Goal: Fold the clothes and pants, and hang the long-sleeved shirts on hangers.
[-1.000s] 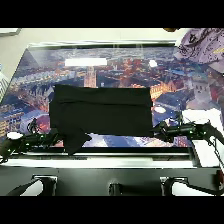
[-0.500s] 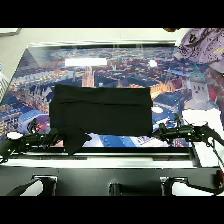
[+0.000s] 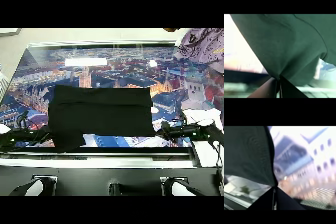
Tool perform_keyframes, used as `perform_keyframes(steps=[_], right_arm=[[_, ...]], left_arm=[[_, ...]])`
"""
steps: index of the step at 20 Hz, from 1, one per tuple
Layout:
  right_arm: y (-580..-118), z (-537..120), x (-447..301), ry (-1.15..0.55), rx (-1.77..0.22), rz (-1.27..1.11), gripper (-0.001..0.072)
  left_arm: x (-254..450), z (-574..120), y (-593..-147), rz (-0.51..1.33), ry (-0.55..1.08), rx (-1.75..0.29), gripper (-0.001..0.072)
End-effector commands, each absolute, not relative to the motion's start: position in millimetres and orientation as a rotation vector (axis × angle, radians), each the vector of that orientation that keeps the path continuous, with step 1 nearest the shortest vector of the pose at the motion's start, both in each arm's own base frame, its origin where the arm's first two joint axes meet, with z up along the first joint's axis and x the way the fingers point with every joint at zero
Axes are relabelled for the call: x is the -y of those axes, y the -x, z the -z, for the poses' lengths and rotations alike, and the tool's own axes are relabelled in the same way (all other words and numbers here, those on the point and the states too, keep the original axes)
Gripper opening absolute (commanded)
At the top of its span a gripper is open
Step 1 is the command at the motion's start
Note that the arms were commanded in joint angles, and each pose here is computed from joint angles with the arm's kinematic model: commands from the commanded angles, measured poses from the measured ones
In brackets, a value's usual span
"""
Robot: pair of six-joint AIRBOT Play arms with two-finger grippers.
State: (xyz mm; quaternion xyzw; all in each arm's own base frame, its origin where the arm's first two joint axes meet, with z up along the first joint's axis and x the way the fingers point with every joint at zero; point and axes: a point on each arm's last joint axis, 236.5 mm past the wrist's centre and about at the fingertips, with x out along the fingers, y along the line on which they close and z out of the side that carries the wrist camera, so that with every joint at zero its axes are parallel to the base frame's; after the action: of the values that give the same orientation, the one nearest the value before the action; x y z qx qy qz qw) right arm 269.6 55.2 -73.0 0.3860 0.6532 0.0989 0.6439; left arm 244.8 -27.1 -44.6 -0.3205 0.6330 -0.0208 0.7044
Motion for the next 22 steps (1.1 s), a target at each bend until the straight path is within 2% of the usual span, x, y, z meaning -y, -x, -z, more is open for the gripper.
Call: perform_keyframes(steps=[1,5,8,11,14,22], right_arm=[[-240,49,-40,-0.769,-1.527,-0.135,0.0029],[-229,23,-38,-0.715,-1.479,-0.116,0.0028],[-246,21,-39,-0.665,-1.440,-0.150,0.0028],[-281,17,-58,-0.497,-1.423,-0.231,0.0028],[-323,18,-53,-0.352,-1.409,-0.184,0.0028],[-408,27,-36,-0.280,-1.393,-0.157,0.0028]], left_arm=[[17,11,-216,-0.030,0.652,-1.432,0.0014],[18,-17,-216,-0.031,0.626,-1.330,0.0014],[8,-28,-247,-0.030,0.610,-1.235,0.0014],[0,-30,-284,-0.013,0.611,-1.189,0.0014],[-4,-16,-319,0.016,0.579,-1.197,0.0014],[2,27,-417,0.100,0.506,-1.275,0.0014]])
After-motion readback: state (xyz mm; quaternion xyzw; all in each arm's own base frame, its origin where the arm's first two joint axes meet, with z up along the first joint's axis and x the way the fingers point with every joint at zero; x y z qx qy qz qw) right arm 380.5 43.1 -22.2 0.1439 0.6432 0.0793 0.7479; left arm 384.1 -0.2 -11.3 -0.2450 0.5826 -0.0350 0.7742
